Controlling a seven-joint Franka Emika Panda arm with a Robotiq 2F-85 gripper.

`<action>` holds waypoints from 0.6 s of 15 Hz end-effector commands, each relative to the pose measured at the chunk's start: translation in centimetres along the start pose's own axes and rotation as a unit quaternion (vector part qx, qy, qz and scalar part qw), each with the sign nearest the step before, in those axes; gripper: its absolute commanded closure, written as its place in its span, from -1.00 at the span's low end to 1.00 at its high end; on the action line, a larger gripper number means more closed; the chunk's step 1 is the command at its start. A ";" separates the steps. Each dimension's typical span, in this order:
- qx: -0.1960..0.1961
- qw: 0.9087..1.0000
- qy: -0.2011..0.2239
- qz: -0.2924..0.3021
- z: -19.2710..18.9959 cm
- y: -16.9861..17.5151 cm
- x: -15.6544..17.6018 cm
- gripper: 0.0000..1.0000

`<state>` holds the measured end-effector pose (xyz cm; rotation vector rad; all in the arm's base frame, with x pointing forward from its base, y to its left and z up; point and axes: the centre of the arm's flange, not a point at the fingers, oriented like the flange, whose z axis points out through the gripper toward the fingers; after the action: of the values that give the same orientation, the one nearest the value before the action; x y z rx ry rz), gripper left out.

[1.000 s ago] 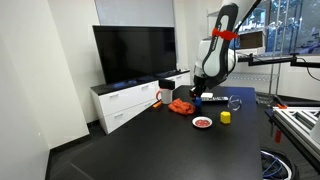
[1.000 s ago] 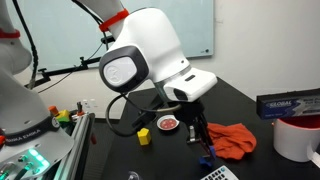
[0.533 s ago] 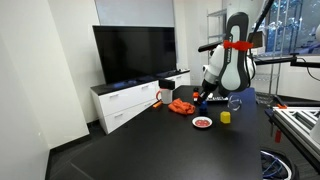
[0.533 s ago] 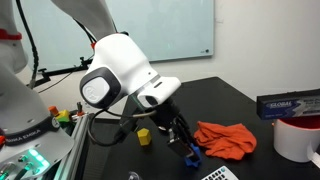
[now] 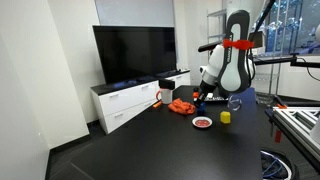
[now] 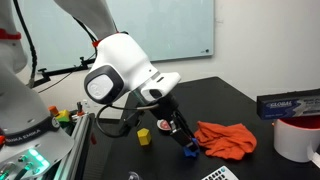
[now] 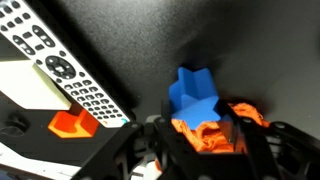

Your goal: Make the star block stand upright

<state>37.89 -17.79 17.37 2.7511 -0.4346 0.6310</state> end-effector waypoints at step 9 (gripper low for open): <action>-0.028 0.992 0.107 -0.052 -5.2 2.9 3.8 0.53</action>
<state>38.54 -19.73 21.88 2.7010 -0.3424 0.7204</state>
